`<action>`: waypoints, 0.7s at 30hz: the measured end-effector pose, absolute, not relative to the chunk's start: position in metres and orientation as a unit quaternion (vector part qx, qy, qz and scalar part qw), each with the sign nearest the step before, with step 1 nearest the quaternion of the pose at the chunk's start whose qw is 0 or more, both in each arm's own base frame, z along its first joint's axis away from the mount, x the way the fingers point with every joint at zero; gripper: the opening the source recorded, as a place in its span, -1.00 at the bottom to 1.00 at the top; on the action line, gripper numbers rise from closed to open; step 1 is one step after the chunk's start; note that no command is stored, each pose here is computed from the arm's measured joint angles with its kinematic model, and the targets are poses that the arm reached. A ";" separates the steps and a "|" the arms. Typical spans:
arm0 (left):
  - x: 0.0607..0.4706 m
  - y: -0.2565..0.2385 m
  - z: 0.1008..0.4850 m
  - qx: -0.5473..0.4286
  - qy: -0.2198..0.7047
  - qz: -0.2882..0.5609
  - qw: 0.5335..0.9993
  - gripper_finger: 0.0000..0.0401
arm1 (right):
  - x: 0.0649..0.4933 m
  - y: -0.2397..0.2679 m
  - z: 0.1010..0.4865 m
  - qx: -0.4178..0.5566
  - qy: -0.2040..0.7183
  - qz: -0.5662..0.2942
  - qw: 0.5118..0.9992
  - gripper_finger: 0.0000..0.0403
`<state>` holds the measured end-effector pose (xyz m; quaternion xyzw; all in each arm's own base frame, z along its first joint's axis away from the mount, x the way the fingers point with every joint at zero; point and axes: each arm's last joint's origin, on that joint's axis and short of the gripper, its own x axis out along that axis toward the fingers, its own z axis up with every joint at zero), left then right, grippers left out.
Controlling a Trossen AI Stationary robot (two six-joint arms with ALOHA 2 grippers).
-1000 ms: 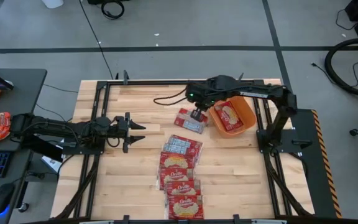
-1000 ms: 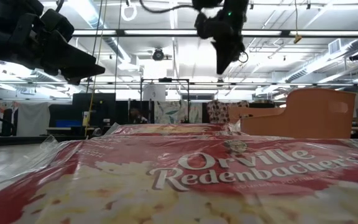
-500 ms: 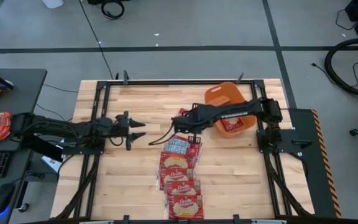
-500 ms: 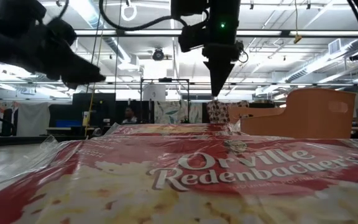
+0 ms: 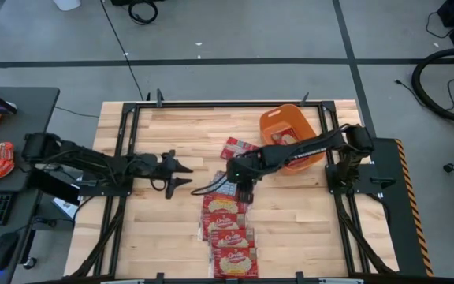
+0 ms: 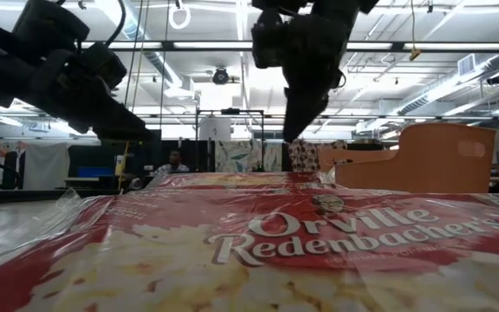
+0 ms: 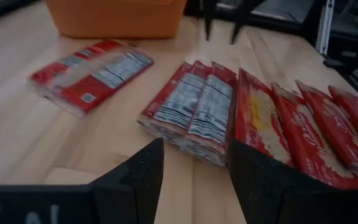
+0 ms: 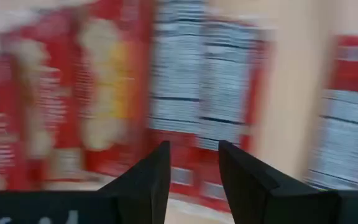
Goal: Sort popcorn bags into baskets
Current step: Put the red popcorn bag into the orange bin
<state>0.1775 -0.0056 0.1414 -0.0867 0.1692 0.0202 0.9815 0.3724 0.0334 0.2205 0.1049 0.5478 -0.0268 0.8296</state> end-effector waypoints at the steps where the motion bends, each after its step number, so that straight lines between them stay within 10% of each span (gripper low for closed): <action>1: 0.181 -0.008 0.142 -0.085 0.175 0.015 0.981 -0.10 | 0.372 0.034 0.218 0.120 0.550 -0.015 0.827 -0.31; 21: 0.223 -0.049 0.118 -0.115 0.307 -0.046 0.944 -0.10 | 0.355 0.066 0.196 0.236 0.625 -0.003 0.744 -0.31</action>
